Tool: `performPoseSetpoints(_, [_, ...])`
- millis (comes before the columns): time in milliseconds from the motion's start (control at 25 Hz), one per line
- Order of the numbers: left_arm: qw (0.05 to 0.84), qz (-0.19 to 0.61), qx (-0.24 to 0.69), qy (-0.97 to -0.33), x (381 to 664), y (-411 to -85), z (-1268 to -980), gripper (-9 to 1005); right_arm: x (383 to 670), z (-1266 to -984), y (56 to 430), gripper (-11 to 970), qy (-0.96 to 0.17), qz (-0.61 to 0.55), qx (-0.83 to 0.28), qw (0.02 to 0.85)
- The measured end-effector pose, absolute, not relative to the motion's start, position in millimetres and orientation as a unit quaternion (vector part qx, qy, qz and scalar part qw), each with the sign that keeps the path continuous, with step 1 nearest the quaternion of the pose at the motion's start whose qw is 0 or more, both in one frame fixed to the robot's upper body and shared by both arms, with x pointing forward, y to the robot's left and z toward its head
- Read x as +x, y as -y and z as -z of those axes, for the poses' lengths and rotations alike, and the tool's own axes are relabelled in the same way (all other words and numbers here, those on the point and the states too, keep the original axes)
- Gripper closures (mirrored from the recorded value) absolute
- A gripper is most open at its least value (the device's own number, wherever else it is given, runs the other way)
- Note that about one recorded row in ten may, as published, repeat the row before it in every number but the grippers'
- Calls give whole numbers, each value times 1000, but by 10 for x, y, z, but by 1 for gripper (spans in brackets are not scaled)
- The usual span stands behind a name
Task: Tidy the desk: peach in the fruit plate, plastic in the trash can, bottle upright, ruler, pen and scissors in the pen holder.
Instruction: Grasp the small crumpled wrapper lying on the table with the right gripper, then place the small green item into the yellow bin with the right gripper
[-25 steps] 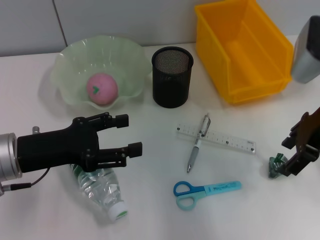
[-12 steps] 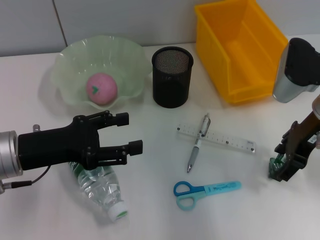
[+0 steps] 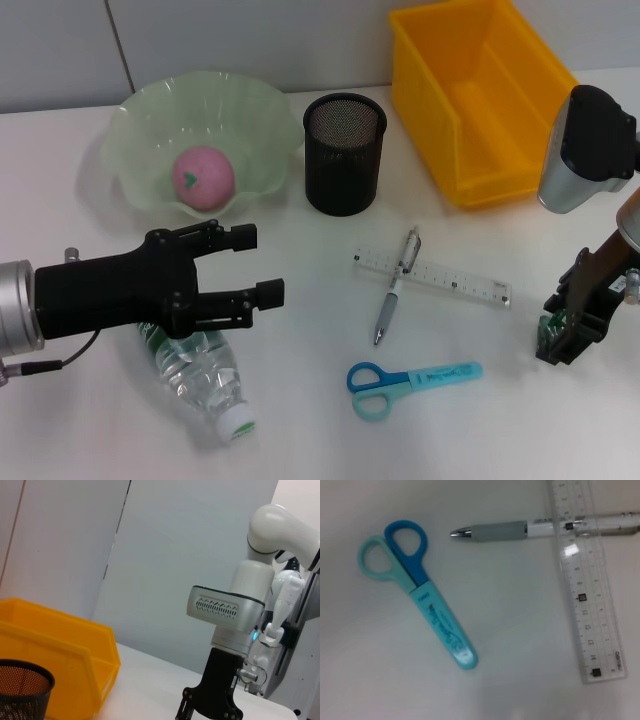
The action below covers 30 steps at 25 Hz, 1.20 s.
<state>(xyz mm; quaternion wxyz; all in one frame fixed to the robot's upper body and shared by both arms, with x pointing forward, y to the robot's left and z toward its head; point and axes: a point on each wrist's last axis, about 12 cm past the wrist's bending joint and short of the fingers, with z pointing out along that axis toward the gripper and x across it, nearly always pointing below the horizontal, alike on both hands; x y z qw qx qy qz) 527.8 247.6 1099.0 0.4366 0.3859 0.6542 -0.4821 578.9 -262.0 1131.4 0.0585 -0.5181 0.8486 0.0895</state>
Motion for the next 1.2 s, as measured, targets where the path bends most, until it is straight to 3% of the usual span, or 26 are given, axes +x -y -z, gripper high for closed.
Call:
performPoseSetpoints(120, [438, 483, 385, -654, 5280, -2476, -10994, 133, 5790, -11304, 2636, 205, -850, -84, -517, 56])
performPoseSetpoints(440, [439, 483, 385, -652, 5281, -2470, -10999, 133, 5812, -11366, 2692, 560, -856, -85, -504, 74])
performPoseSetpoints(680, [440, 484, 386, -650, 5280, -2469, -11007, 133, 5871, -11698, 2815, 683, -863, -115, -469, 148])
performPoseSetpoints(760, [440, 485, 386, -649, 5279, -2468, -11011, 133, 5914, -11952, 2893, 701, -864, -126, -439, 213])
performPoseSetpoints(840, [440, 485, 387, -649, 5280, -2468, -11013, 134, 5932, -12031, 2913, 719, -862, -129, -428, 237])
performPoseSetpoints(960, [441, 485, 387, -649, 5281, -2469, -11016, 134, 6066, -12232, 2926, 736, -853, -133, -376, 337])
performPoseSetpoints(1200, [440, 486, 386, -649, 5274, -2467, -11011, 134, 6335, -12111, 2822, 761, -850, -101, -325, 403])
